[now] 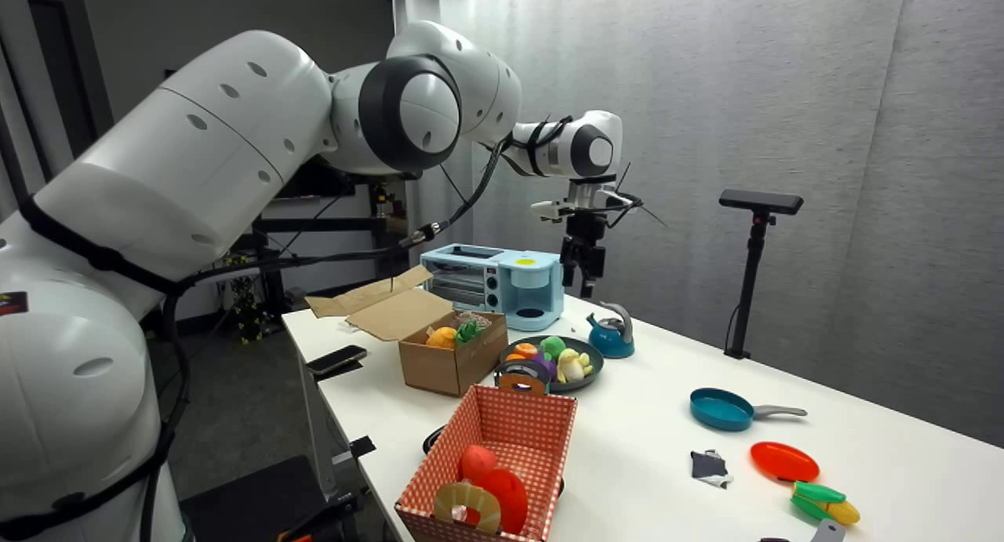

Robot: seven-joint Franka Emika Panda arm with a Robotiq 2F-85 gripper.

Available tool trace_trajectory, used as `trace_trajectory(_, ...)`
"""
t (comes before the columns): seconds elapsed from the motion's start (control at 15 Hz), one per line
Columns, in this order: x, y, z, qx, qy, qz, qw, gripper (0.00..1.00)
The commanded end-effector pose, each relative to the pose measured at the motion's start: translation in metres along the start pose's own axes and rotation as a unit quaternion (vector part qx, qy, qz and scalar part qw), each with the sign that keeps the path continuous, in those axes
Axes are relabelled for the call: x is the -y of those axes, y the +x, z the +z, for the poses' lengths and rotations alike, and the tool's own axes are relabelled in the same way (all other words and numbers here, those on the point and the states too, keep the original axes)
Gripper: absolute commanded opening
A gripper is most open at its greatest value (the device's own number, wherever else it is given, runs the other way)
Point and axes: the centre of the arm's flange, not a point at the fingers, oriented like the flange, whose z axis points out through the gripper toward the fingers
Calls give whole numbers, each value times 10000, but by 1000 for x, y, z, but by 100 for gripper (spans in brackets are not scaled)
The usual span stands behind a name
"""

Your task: Remove the lid from the blue pot.

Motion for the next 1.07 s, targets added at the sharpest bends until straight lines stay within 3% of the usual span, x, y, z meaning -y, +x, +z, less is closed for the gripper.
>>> trace_trajectory(0.0, 2, 4, -8, 82, -11, 170, 9998, 100)
trace_trajectory(0.13, 4, 3, -9, 83, 166, 112, 9998, 100)
trace_trajectory(0.53, 1, -1, 0, 28, 24, 29, 10000, 100)
trace_trajectory(0.6, 20, 1, -20, -21, -13, 51, 10000, 100)
trace_trajectory(0.8, 31, -24, -4, 33, -147, 76, 9999, 100)
trace_trajectory(1.0, 22, -25, 28, 324, -250, 118, 9991, 100)
